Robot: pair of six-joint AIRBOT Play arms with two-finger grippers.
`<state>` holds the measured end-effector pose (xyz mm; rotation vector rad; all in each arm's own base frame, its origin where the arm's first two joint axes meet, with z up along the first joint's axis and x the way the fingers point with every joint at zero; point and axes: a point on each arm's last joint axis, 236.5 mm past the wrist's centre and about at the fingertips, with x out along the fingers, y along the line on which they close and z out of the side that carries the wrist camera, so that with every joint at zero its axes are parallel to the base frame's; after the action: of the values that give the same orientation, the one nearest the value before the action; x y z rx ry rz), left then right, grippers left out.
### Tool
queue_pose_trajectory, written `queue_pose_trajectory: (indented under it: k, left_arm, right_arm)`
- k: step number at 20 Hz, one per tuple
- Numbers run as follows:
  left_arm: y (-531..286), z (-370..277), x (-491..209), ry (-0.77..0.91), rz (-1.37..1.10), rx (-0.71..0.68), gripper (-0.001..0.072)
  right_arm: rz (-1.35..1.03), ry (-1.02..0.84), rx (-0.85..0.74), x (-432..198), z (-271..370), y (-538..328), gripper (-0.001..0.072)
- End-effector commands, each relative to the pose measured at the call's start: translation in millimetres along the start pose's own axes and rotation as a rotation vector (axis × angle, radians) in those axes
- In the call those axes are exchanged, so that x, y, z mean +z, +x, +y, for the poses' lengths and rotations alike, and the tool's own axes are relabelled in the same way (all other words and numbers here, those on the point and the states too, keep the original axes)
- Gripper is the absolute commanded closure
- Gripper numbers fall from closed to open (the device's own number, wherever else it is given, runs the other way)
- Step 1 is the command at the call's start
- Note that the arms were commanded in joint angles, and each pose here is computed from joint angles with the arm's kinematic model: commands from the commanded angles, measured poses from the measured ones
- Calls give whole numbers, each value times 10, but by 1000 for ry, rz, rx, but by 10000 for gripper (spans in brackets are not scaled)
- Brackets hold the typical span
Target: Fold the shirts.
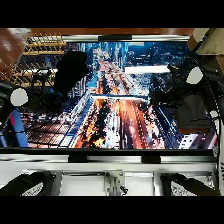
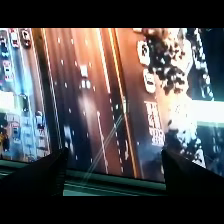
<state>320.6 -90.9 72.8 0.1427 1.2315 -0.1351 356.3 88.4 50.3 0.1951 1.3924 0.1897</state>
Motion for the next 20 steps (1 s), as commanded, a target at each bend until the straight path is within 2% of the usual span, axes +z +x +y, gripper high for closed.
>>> queue_pose_trajectory:
  k: [1, 12, 18, 20]
  left_arm:
    - [-1, 1, 4, 0, -1, 0, 190]
    - [-1, 1, 4, 0, -1, 0, 191]
    - [1, 0, 8, 0, -2, 0, 190]
    - [36, -33, 188, 1, -69, -11, 191]
  right_arm:
    - [-4, 4, 21, 10, 48, 2, 19]
    - [-4, 6, 32, 10, 75, 1, 19]
    - [-96, 17, 78, 229, 180, -16, 19]
    - [-94, 17, 78, 224, 179, -15, 19]
